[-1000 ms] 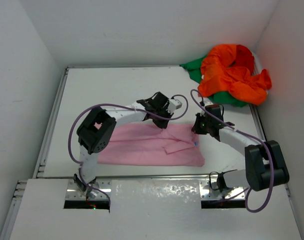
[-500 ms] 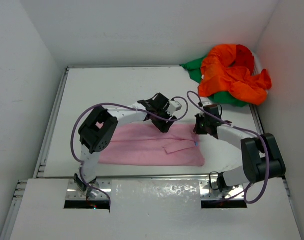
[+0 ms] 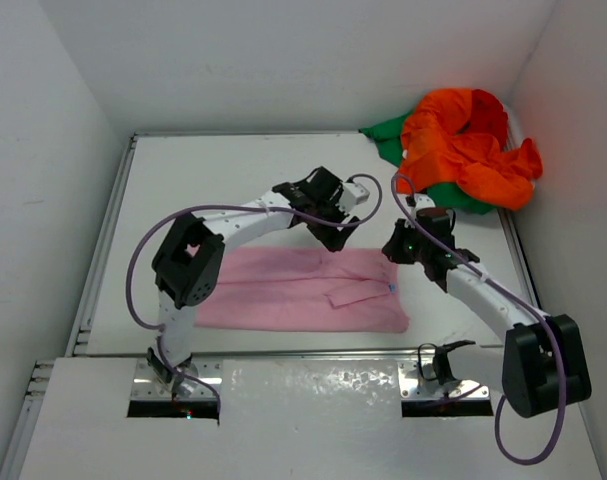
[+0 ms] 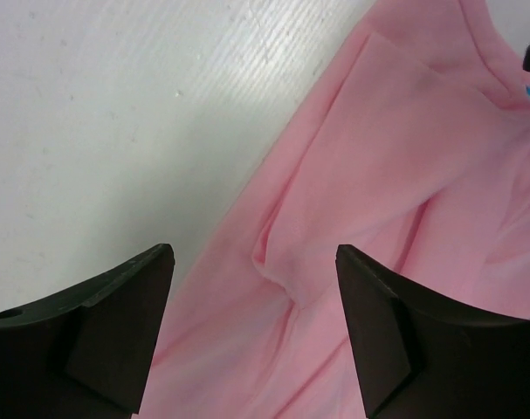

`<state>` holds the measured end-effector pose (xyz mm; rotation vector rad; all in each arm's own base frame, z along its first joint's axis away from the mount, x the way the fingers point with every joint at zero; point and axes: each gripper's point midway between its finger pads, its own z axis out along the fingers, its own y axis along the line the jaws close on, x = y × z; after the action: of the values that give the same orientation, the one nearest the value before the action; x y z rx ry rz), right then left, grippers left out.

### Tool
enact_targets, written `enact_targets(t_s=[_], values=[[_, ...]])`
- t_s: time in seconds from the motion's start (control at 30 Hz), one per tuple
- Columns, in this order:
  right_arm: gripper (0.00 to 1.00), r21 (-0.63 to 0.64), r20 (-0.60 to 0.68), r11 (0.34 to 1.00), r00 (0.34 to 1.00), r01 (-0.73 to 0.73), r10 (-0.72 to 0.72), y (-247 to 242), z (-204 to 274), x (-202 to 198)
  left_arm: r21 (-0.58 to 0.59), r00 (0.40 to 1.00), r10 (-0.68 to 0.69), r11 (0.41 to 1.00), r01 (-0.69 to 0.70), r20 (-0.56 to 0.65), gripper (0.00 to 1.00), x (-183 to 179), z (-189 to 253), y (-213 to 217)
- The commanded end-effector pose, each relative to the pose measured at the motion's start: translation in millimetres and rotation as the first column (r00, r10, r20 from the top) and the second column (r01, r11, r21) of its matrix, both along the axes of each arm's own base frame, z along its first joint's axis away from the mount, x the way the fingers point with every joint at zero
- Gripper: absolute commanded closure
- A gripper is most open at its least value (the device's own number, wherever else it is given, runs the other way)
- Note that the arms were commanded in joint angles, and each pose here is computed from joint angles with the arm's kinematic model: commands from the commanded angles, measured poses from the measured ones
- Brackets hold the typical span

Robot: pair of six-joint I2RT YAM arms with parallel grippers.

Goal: Fold and stack the t-shirts
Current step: Fold the other side of the tshirt into a rectangle, then rotate the tshirt 90 degrees

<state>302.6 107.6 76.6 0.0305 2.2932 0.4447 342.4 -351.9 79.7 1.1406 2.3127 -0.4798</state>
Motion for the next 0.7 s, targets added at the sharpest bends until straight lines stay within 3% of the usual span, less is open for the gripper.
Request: enact_targets(t_s=[0.0,0.07,0.17,0.2,0.33,0.4,0.47,0.67], values=[[0.89,0.06,-0.109,0.991,0.988,0.118,-0.111,-9,-10,-17,-0.024,0.998,0.052,0.998,-0.052,0.039,0.27,7,54,31],[0.79,0.004,-0.19,0.985,0.968,0.17,-0.166,-23,-15,-34,-0.009,0.994,0.106,0.994,-0.106,0.042,0.27,16,63,59],[0.61,-0.069,-0.271,0.981,0.943,0.179,-0.191,-37,-15,-60,0.045,0.96,0.276,0.96,-0.278,0.054,0.28,42,69,147],[0.5,-0.066,-0.288,0.983,0.94,0.169,-0.181,-37,-13,-66,0.062,0.921,0.382,0.92,-0.386,0.07,0.28,57,72,202],[0.37,-0.09,-0.413,0.991,0.902,0.097,-0.125,-37,-11,-103,0.145,0.826,0.562,0.816,-0.56,0.026,0.27,51,42,320],[0.36,-0.127,-0.471,0.988,0.872,0.085,-0.136,-44,-22,-126,0.173,0.779,0.627,0.766,-0.619,0.011,0.26,40,23,365],[0.36,-0.108,-0.469,0.989,0.872,0.1,-0.139,-42,-31,-131,0.182,0.758,0.652,0.746,-0.641,-0.003,0.26,33,10,383],[0.42,0.048,-0.476,0.991,0.875,0.126,-0.089,-18,-66,-135,0.227,0.74,0.672,0.726,-0.649,-0.032,0.27,20,-39,388]])
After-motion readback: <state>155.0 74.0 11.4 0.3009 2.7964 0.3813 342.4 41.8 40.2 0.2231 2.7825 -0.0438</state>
